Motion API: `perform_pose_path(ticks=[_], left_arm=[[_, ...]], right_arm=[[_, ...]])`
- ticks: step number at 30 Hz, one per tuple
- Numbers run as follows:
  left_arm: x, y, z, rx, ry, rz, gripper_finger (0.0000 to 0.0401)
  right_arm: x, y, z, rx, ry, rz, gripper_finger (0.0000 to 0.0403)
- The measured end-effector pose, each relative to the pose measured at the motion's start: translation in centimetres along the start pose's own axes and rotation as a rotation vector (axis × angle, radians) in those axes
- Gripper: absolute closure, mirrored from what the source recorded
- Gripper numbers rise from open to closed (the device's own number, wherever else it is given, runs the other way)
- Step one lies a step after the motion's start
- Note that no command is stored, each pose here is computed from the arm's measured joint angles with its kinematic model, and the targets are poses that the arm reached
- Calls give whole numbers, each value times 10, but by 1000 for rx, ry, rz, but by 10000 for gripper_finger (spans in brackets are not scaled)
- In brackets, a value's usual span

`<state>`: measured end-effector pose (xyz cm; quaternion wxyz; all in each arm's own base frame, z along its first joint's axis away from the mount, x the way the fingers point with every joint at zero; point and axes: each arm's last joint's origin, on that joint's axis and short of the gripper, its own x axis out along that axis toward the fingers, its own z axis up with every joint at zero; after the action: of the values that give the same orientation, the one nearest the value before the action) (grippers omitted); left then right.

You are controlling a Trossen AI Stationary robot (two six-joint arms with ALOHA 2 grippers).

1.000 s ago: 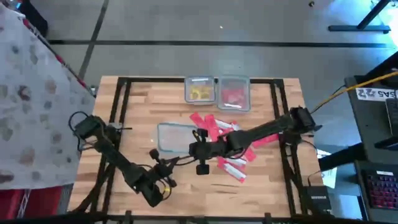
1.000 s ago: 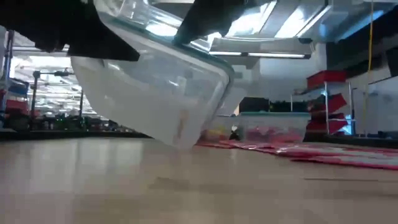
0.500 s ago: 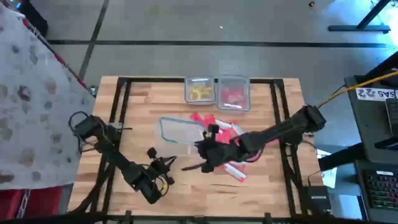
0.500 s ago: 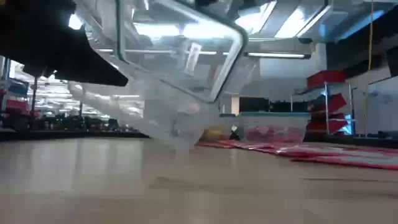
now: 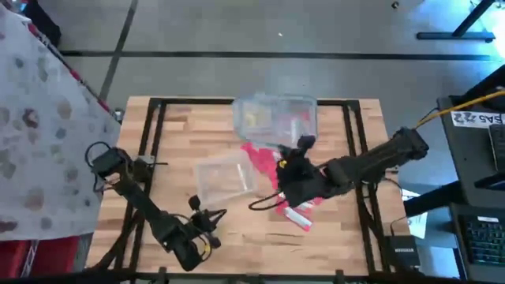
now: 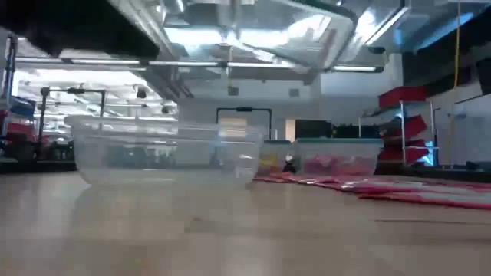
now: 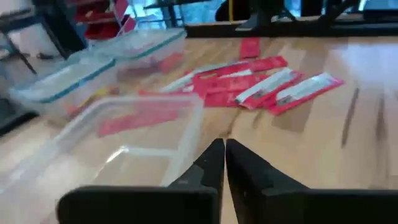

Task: Sort candy
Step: Open the rectangular transparent bin, then put the pink strip candy into the rectangular transparent bin

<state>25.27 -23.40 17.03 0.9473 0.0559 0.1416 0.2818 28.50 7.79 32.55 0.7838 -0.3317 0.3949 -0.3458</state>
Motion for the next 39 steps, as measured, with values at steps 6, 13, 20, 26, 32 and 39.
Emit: perform_pose_path(ticks=[6, 13, 20, 26, 32, 39], left_arm=[[6, 0, 6, 38, 2, 16, 401], [3, -2, 8, 12, 4, 2, 401], [-9, -10, 32, 94, -28, -29, 401], [-17, -14, 51, 157, -75, -5, 401], [-22, -12, 68, 144, -87, -11, 401], [-31, 11, 89, 94, -88, -12, 401]], right_arm=[[49, 4, -38, -68, 243, -34, 398], [107, 26, -82, -63, 416, 39, 398], [142, 36, -100, 34, 421, 226, 396], [143, 37, -101, 72, 425, 279, 333], [122, 29, -92, 68, 394, 353, 217], [57, 5, -66, 218, 172, 504, 183]])
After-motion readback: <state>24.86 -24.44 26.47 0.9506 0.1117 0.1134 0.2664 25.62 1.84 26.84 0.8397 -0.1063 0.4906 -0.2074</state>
